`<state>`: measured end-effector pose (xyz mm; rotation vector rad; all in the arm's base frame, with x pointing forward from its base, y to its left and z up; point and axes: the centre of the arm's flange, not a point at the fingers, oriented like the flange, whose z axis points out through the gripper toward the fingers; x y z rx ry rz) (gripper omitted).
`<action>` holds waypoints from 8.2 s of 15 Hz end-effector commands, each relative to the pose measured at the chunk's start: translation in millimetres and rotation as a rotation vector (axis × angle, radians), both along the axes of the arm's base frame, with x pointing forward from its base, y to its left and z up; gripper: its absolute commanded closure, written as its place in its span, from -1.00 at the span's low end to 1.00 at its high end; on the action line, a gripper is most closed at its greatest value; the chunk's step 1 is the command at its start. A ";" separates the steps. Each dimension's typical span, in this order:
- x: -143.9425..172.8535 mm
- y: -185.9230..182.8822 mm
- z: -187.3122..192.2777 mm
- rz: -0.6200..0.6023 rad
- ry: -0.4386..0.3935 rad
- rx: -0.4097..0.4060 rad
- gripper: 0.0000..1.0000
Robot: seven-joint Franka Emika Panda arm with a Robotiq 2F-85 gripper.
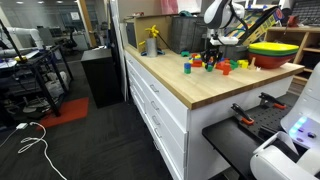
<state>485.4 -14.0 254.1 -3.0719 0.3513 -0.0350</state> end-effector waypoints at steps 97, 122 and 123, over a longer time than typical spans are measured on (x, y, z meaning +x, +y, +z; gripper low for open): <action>63.1 133.6 76.5 0.229 -0.024 -0.021 0.83; 54.2 127.5 58.5 0.207 0.074 0.003 0.83; 53.8 128.2 59.9 0.205 0.074 0.010 0.83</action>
